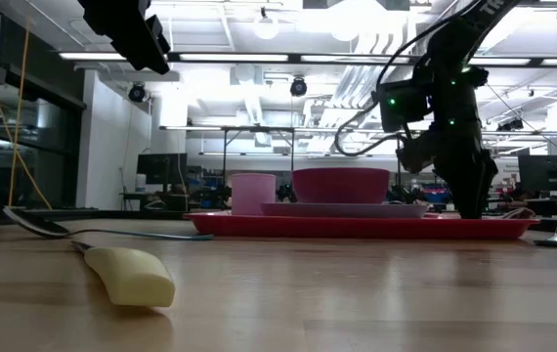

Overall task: Set up tray
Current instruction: Put the napkin on the red tray to the right of the purple plate, then put the blue fork on top of the napkin to the right of the purple plate in the red tray

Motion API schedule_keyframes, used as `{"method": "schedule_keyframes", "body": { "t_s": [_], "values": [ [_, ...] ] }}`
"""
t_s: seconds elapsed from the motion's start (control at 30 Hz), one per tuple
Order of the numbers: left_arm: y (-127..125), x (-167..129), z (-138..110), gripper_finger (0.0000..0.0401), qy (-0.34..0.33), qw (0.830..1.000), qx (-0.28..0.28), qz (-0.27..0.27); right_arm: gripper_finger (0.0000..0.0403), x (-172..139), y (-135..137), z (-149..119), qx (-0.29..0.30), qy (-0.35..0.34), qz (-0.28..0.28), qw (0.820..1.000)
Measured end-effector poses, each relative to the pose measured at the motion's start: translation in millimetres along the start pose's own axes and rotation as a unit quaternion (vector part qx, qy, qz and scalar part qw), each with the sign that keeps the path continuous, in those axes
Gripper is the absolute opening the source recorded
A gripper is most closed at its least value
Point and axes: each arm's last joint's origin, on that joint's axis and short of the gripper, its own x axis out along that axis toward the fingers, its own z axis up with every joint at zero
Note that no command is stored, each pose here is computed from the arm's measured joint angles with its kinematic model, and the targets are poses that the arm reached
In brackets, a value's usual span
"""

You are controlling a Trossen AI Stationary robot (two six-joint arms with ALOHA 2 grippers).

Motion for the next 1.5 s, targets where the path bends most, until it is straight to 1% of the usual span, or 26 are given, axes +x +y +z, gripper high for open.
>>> {"method": "schedule_keyframes", "body": {
  "t_s": [0.27,0.4,0.6,0.97,1.1,1.27,1.5],
  "values": [
    [-0.1,0.0,0.0,0.0085,0.0,1.0,0.0,-0.001,0.0138,10.6,3.0,-3.1,0.011,-0.02,0.011,1.0],
    [-0.1,0.0,0.0,0.0085,0.0,1.0,0.0,-0.001,0.0138,10.6,5.1,-3.0,0.008,-0.022,0.01,1.0],
    [-0.1,0.1,-0.1,0.0085,0.0,1.0,-0.001,-0.002,0.0138,9.8,6.9,-0.5,0.006,-0.029,0.023,0.999],
    [-0.2,0.0,0.0,0.0085,0.0,1.0,-0.004,-0.003,0.0138,9.5,6.9,-0.5,0.009,-0.03,0.024,0.999],
    [-0.2,0.0,0.1,0.0085,0.0,1.0,-0.004,-0.003,0.0138,3.7,5.8,-3.0,0.007,-0.042,0.024,0.999],
    [-0.2,0.0,0.2,0.0085,-0.001,1.0,-0.004,-0.003,0.0138,-12.0,5.2,-8.7,0.014,-0.073,0.027,0.997],
    [-0.2,0.0,0.4,0.0085,-0.002,1.0,-0.004,-0.003,0.0138,-30.4,-0.4,-24.2,0.027,-0.086,-0.001,0.996]
  ]
}}
